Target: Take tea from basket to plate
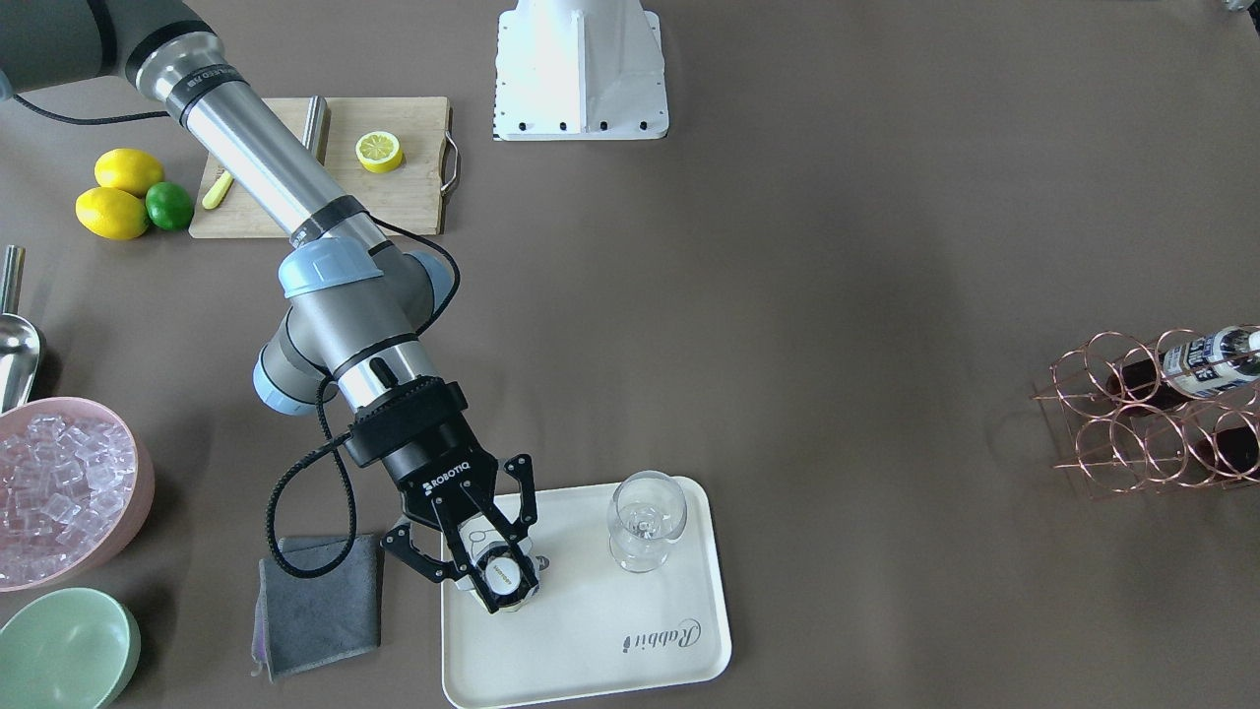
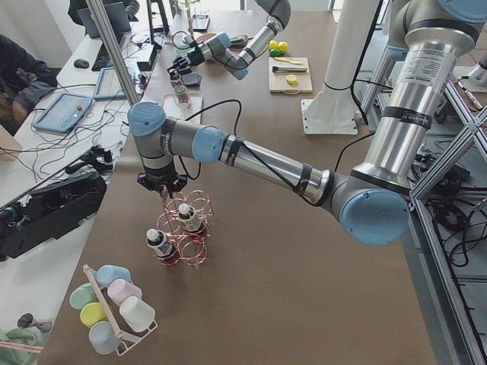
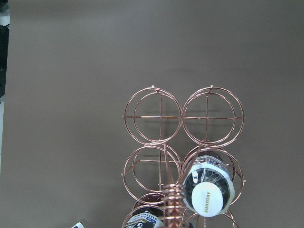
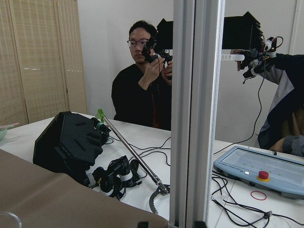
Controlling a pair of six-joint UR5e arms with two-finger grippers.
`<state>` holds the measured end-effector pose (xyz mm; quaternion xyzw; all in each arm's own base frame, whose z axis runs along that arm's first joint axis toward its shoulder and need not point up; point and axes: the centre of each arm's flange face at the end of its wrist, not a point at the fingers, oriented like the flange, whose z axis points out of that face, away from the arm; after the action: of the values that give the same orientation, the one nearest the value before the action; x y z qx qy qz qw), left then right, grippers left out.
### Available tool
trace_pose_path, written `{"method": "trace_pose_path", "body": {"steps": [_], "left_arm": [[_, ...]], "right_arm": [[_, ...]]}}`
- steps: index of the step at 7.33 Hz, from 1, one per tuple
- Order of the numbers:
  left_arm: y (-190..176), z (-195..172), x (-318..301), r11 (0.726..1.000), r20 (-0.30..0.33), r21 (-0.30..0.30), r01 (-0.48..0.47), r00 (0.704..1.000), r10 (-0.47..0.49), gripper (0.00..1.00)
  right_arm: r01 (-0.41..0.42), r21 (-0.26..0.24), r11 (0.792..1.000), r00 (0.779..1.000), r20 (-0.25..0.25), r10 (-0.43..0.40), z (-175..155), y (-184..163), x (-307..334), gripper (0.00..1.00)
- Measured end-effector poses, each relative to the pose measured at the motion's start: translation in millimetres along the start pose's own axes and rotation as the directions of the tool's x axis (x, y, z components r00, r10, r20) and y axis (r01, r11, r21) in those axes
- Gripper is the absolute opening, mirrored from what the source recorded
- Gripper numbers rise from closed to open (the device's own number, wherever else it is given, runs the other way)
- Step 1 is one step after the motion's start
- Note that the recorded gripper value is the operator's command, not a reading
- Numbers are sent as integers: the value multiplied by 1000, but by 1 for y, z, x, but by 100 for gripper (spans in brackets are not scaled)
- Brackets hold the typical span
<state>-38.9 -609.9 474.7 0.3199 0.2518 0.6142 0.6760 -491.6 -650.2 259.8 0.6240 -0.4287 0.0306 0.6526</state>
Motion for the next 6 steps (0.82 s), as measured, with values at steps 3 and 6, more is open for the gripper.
{"method": "trace_pose_path", "body": {"steps": [3, 6], "left_arm": [[-1, 0, -1, 1000, 1, 3, -2, 1000, 2, 0], [-5, 1, -1, 1000, 0, 4, -8, 1000, 8, 0]], "right_arm": [[-5, 10, 1000, 1000, 20, 5, -1, -6, -4, 100], [-10, 22, 1000, 999, 32, 9, -5, -13, -5, 100]]}}
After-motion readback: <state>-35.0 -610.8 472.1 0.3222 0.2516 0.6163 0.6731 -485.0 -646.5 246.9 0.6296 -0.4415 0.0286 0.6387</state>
